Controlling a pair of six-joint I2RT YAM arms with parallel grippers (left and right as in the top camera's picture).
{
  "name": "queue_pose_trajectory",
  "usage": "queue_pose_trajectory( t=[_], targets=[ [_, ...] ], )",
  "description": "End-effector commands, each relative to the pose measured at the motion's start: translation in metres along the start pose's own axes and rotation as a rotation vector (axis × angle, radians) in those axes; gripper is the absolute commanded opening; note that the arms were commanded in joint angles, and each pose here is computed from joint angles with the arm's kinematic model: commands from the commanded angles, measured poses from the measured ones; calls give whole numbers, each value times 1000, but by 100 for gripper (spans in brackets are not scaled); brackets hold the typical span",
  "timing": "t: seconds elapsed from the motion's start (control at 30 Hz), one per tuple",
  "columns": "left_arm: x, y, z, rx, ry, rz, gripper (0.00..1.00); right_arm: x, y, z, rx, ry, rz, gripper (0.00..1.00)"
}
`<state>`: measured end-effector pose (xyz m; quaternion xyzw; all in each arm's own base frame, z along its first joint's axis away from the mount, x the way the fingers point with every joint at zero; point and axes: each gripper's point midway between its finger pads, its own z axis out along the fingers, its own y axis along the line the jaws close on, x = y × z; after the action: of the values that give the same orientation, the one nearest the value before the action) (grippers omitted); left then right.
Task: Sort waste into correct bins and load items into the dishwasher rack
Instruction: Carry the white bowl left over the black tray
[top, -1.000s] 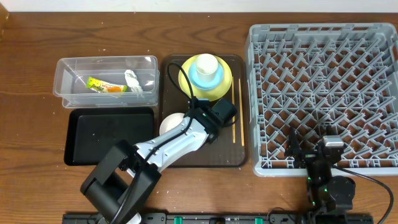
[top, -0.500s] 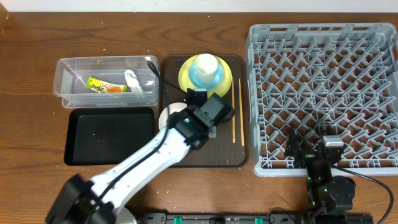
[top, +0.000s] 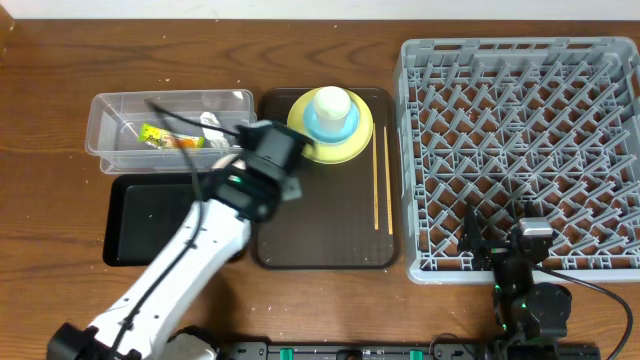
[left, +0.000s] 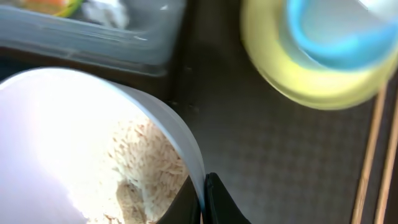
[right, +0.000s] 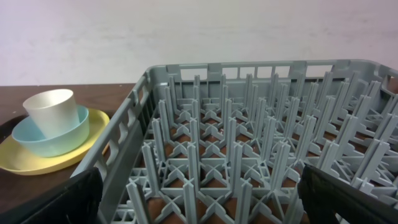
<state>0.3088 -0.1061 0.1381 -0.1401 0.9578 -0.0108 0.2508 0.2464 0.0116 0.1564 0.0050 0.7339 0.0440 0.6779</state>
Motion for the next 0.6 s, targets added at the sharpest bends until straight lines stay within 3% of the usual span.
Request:
queue_pose_trajectory(
  t=[0.0, 0.27, 0.57],
  targets=[
    [-9, 14, 0, 63, 55, -65, 6, 1, -2, 0, 11, 3, 13, 99],
    [-30, 50, 3, 285, 179, -250, 6, 1, -2, 0, 11, 3, 13, 99],
    [-53, 91, -10, 515, 175, -435, 6, 1, -2, 0, 11, 3, 13, 99]
  ],
)
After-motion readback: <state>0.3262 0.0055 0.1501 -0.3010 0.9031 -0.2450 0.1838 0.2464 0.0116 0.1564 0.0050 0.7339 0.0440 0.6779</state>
